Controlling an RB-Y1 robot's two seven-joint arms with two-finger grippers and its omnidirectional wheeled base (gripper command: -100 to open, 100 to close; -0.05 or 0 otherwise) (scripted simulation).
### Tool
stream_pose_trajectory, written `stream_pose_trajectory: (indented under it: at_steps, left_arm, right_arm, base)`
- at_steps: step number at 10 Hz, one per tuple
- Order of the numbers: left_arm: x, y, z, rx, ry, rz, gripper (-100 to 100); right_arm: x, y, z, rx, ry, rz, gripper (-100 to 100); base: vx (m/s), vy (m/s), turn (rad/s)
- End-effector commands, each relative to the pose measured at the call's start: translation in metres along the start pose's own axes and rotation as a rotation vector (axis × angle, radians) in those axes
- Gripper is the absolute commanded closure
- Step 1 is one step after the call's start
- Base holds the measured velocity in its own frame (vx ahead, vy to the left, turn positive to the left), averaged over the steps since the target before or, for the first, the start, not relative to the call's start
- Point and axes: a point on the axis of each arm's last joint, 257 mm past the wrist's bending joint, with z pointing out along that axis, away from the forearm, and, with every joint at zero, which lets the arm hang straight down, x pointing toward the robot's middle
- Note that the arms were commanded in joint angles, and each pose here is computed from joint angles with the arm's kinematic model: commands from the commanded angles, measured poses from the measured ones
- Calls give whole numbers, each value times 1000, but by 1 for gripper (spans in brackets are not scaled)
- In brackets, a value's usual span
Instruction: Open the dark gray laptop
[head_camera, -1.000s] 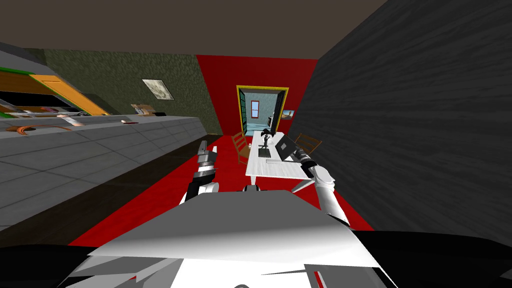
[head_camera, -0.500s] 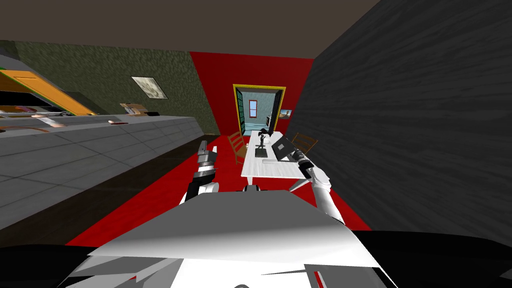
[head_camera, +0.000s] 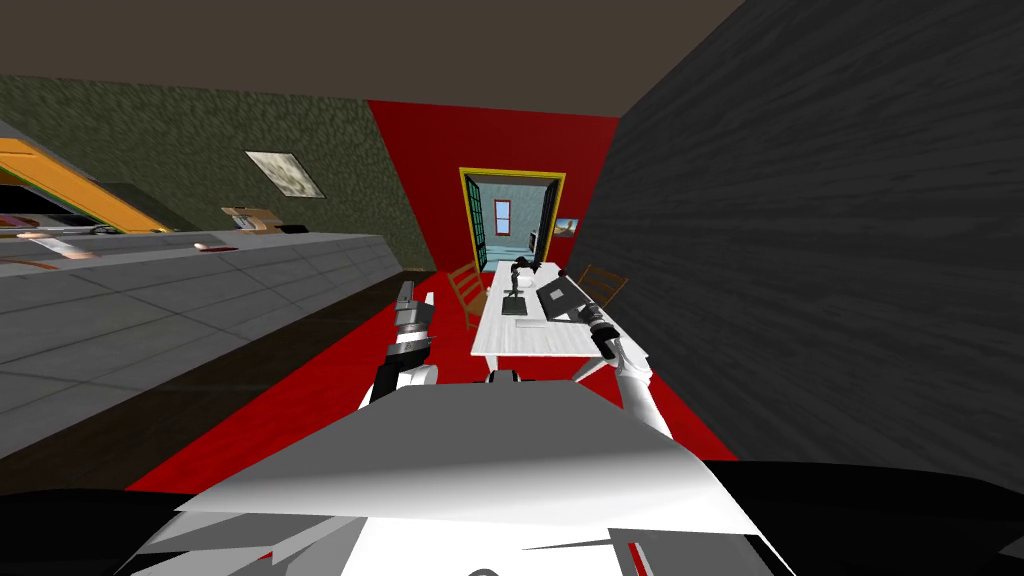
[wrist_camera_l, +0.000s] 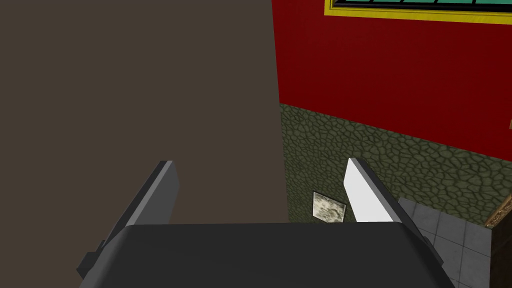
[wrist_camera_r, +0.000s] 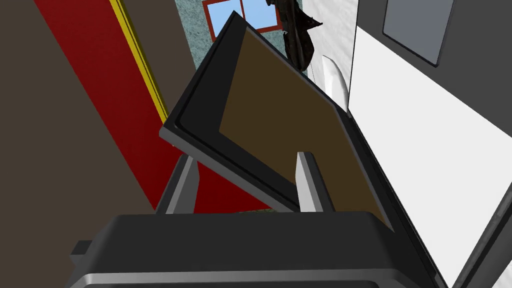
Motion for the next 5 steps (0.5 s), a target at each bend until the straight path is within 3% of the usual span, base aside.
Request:
stream_pose_trajectory:
  at_steps: [1, 2, 5]
  left_arm:
    - [0, 0, 0, 0, 0, 0, 0]
    - [0, 0, 0, 0, 0, 0, 0]
    - [0, 0, 0, 0, 0, 0, 0]
  right_arm:
    - [-5, 5, 0, 1, -3, 43, 100]
    - [-16, 25, -3, -4, -8, 132, 100]
    - [-28, 42, -6, -6, -13, 215, 100]
  base:
    - [-2, -41, -2]
    - [24, -93, -41]
    - [19, -92, -18]
